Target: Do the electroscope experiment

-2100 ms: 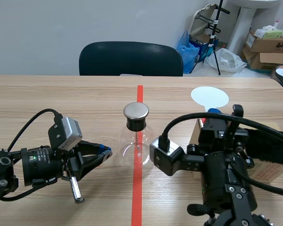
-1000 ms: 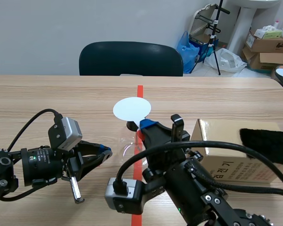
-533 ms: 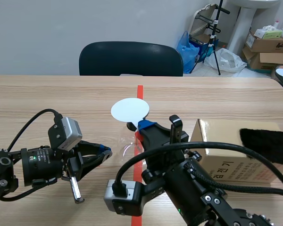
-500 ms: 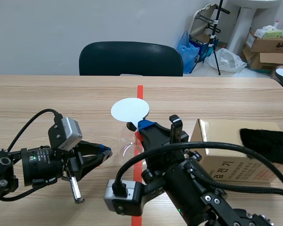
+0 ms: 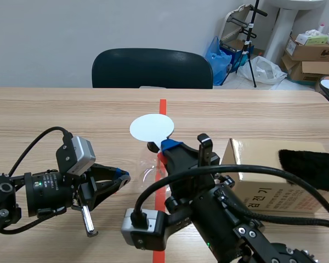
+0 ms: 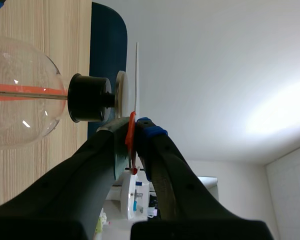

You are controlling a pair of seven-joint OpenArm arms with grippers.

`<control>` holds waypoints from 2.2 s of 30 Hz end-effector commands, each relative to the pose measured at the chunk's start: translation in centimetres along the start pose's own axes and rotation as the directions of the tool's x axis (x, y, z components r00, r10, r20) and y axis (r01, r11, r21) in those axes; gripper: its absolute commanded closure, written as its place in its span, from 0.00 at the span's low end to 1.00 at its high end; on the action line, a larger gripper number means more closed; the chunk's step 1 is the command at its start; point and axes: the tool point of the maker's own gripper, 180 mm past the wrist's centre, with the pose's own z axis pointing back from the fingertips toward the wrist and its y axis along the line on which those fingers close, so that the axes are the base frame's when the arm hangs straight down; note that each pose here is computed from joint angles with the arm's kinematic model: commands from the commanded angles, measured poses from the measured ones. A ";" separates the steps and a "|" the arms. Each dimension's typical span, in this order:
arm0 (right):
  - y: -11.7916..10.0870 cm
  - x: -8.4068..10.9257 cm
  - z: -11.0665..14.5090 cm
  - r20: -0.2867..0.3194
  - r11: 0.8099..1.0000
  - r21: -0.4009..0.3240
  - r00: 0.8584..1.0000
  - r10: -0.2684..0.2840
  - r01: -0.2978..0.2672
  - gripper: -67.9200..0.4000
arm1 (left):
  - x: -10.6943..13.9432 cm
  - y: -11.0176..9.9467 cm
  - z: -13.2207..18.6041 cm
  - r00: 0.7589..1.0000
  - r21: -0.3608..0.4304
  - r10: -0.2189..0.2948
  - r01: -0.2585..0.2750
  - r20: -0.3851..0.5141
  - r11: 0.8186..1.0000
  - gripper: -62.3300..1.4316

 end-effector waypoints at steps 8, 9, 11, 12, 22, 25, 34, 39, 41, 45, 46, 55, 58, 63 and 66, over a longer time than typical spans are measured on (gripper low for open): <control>-0.9 -2.1 -0.2 -0.089 0.999 -0.032 0.996 0.016 -0.019 0.98 | 1.3 0.5 -0.2 0.999 0.011 -0.004 0.003 0.045 1.000 0.93; -0.9 -2.4 -0.2 -0.105 0.999 -0.032 0.994 0.015 -0.019 0.98 | 1.3 0.5 -0.2 0.999 0.011 -0.004 0.003 0.045 1.000 0.93; -1.0 -3.1 -0.1 -0.144 0.999 -0.032 0.989 0.014 -0.019 0.98 | 1.3 0.5 -0.2 0.999 0.011 -0.004 0.003 0.045 1.000 0.93; -1.0 -3.5 0.0 -0.167 0.999 -0.032 0.986 0.013 -0.019 0.98 | 1.3 0.5 -0.2 0.999 0.011 -0.004 0.003 0.045 1.000 0.93; -1.0 -7.6 1.2 -0.396 0.999 -0.031 0.918 0.005 -0.019 0.98 | 1.3 0.5 -0.2 0.999 0.011 -0.004 0.003 0.046 1.000 0.93; -1.0 -8.6 1.7 -0.451 0.999 -0.031 0.892 0.003 -0.019 0.98 | 1.3 0.5 -0.2 0.999 0.011 -0.004 0.003 0.046 1.000 0.93; -1.0 -10.2 2.6 -0.540 0.999 -0.031 0.841 -0.001 -0.019 0.98 | 1.3 0.5 -0.2 0.999 0.011 -0.004 0.003 0.046 1.000 0.93; -1.0 -10.5 2.7 -0.553 0.999 -0.031 0.833 -0.002 -0.019 0.98 | 1.3 0.5 -0.2 0.999 0.011 -0.004 0.003 0.046 1.000 0.93; -1.0 -10.5 2.7 -0.553 0.999 -0.031 0.833 -0.002 -0.019 0.98 | 1.3 0.5 -0.2 0.999 0.011 -0.004 0.003 0.046 1.000 0.93; -1.0 -10.5 2.7 -0.553 0.999 -0.031 0.833 -0.002 -0.019 0.98 | 1.3 0.5 -0.2 0.999 0.011 -0.004 0.003 0.046 1.000 0.93; -1.0 -10.5 2.7 -0.553 0.999 -0.031 0.833 -0.002 -0.019 0.98 | 1.3 0.5 -0.2 0.999 0.011 -0.004 0.003 0.046 1.000 0.93; -1.0 -10.5 2.7 -0.553 0.999 -0.031 0.833 -0.002 -0.019 0.98 | 1.3 0.5 -0.2 0.999 0.011 -0.004 0.003 0.046 1.000 0.93; -1.0 -10.5 2.7 -0.553 0.999 -0.031 0.833 -0.002 -0.019 0.98 | 1.3 0.5 -0.2 0.999 0.011 -0.004 0.003 0.046 1.000 0.93; -1.0 -10.5 2.7 -0.553 0.999 -0.031 0.833 -0.002 -0.019 0.98 | 1.3 0.5 -0.2 0.999 0.011 -0.004 0.003 0.046 1.000 0.93; -1.0 -10.5 2.7 -0.553 0.999 -0.031 0.833 -0.002 -0.019 0.98 | 1.3 0.5 -0.2 0.999 0.011 -0.004 0.003 0.046 1.000 0.93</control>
